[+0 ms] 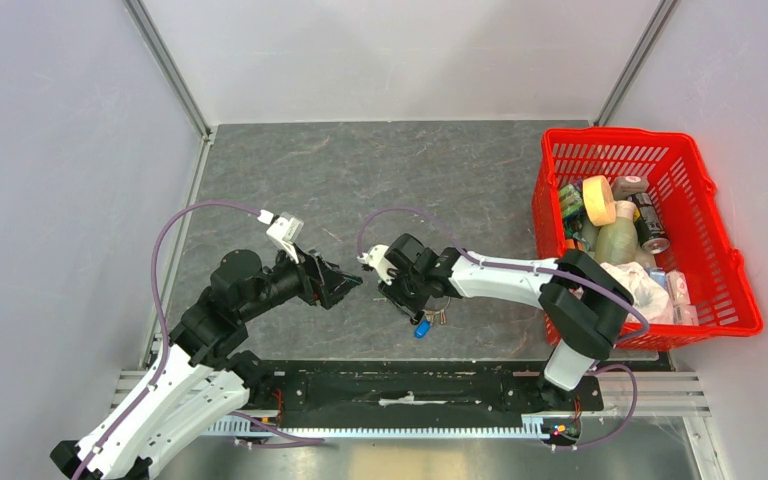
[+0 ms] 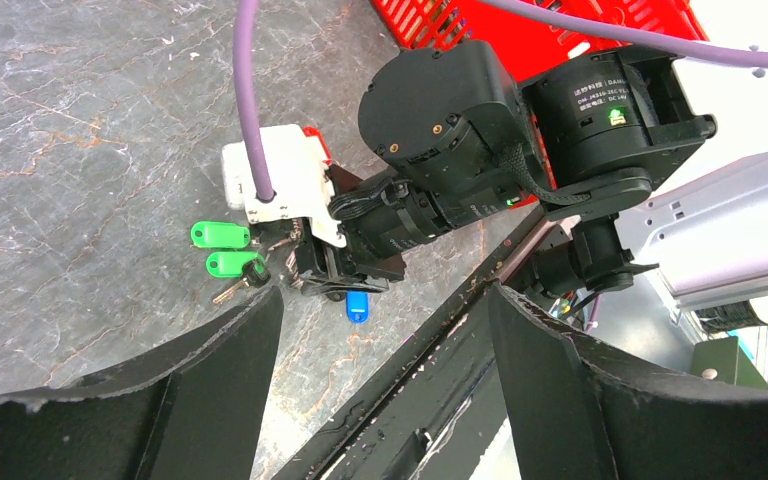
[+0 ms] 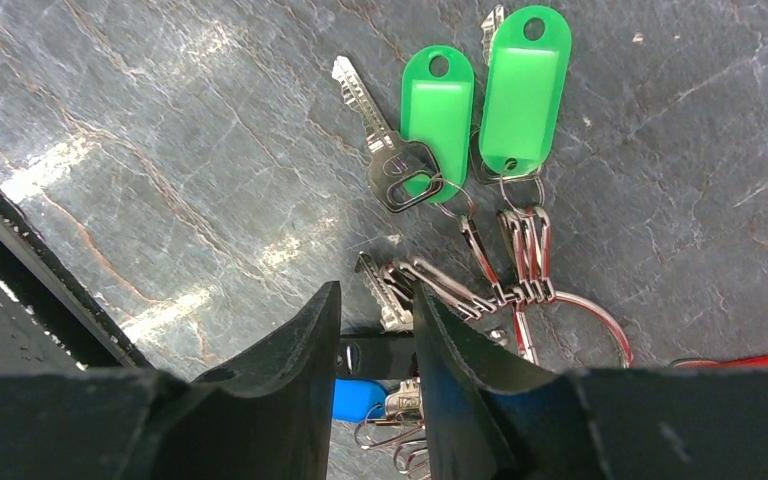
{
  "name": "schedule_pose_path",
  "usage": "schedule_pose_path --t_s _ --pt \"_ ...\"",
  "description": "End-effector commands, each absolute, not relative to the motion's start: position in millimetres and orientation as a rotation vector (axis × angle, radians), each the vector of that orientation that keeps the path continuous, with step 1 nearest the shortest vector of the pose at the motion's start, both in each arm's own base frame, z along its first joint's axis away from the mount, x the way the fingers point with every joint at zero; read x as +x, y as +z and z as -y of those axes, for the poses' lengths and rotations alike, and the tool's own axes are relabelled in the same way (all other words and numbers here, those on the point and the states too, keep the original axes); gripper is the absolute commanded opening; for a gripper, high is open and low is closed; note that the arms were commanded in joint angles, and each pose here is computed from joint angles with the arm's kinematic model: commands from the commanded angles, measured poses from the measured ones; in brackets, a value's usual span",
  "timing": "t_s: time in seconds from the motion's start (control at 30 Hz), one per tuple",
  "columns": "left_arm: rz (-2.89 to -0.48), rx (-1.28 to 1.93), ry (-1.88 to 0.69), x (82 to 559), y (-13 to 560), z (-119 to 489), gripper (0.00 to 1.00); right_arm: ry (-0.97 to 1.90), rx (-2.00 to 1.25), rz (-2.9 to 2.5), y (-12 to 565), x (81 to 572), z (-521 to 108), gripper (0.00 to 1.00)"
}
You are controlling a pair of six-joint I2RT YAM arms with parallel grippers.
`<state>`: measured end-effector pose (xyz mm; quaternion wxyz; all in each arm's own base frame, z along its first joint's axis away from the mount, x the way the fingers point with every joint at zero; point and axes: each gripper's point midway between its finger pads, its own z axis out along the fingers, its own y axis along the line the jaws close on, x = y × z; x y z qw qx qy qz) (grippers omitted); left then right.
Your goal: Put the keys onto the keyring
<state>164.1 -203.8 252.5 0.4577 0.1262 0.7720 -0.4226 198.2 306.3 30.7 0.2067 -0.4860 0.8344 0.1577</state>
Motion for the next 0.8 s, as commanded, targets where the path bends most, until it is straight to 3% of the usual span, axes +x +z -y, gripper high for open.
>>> schedule_pose_path --t_s 0.0,0.2,0.57,0.77 --pt "-1.853 0.336 -1.024 166 262 203 0.82 0.441 -1.333 -2.286 38 208 -318 0.4" --pt "-1.854 0.335 -1.025 166 262 203 0.82 0.433 -1.329 -2.287 35 209 -317 0.38" --pt "-1.855 0.334 -1.024 166 261 203 0.82 0.421 -1.334 -2.303 31 208 -314 0.25" --pt "-1.854 0.335 -1.025 166 262 203 0.82 0.415 -1.342 -2.315 26 207 -313 0.24"
